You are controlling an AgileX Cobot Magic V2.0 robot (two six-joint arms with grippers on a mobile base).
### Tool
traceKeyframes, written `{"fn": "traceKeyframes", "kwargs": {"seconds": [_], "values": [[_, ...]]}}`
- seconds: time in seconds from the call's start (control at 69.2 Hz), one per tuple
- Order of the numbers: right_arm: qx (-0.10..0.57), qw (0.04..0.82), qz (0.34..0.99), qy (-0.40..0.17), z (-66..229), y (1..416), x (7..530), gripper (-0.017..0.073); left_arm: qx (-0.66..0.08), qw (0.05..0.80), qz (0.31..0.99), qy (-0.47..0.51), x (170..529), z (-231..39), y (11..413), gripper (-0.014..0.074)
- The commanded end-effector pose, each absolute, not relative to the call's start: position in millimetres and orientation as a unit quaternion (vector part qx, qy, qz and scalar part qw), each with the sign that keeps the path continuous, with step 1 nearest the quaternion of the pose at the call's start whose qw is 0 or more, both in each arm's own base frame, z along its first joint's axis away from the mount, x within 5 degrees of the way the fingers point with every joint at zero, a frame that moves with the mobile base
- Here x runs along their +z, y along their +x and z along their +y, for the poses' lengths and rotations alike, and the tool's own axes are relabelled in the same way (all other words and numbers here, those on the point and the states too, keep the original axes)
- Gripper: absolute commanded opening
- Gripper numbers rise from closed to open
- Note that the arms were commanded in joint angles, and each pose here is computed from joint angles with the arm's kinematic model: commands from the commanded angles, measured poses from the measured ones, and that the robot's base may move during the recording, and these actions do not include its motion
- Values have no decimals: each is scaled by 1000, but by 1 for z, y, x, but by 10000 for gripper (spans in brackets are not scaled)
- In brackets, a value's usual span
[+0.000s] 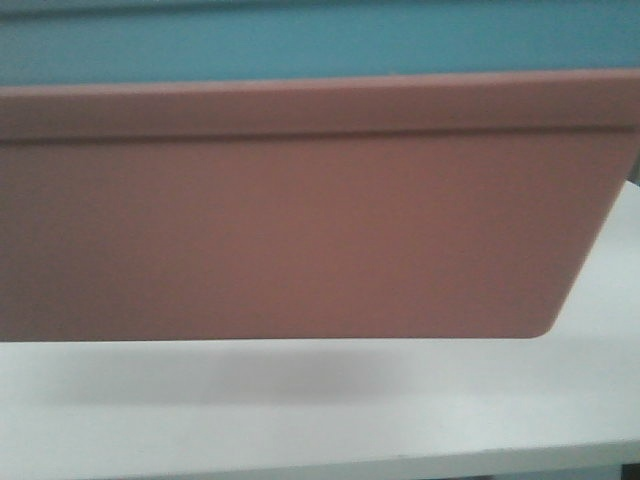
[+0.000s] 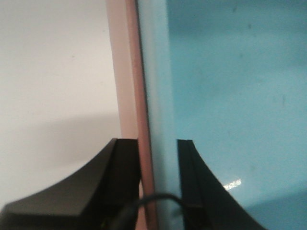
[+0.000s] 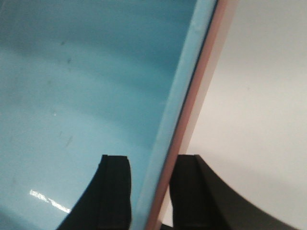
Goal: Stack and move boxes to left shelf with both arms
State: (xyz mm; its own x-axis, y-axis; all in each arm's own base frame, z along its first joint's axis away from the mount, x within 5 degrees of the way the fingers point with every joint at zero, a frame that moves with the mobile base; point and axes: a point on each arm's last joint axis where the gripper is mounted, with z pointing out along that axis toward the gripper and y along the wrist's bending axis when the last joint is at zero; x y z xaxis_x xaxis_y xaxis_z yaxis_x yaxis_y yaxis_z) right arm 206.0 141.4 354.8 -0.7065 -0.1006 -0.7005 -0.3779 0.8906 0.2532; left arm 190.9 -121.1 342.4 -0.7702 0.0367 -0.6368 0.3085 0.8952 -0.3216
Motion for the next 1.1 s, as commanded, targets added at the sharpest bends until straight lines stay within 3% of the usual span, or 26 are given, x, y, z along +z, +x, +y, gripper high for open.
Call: {"fn": "traceKeyframes", "kwargs": {"seconds": [0.0,1.085], "values": [[188,435,865,-166,135,203,381,55,-230,397,883,100,368,-120,191,-3],[188,435,865,-166,135,203,381,55,-230,397,883,100,368,-120,191,-3]]}}
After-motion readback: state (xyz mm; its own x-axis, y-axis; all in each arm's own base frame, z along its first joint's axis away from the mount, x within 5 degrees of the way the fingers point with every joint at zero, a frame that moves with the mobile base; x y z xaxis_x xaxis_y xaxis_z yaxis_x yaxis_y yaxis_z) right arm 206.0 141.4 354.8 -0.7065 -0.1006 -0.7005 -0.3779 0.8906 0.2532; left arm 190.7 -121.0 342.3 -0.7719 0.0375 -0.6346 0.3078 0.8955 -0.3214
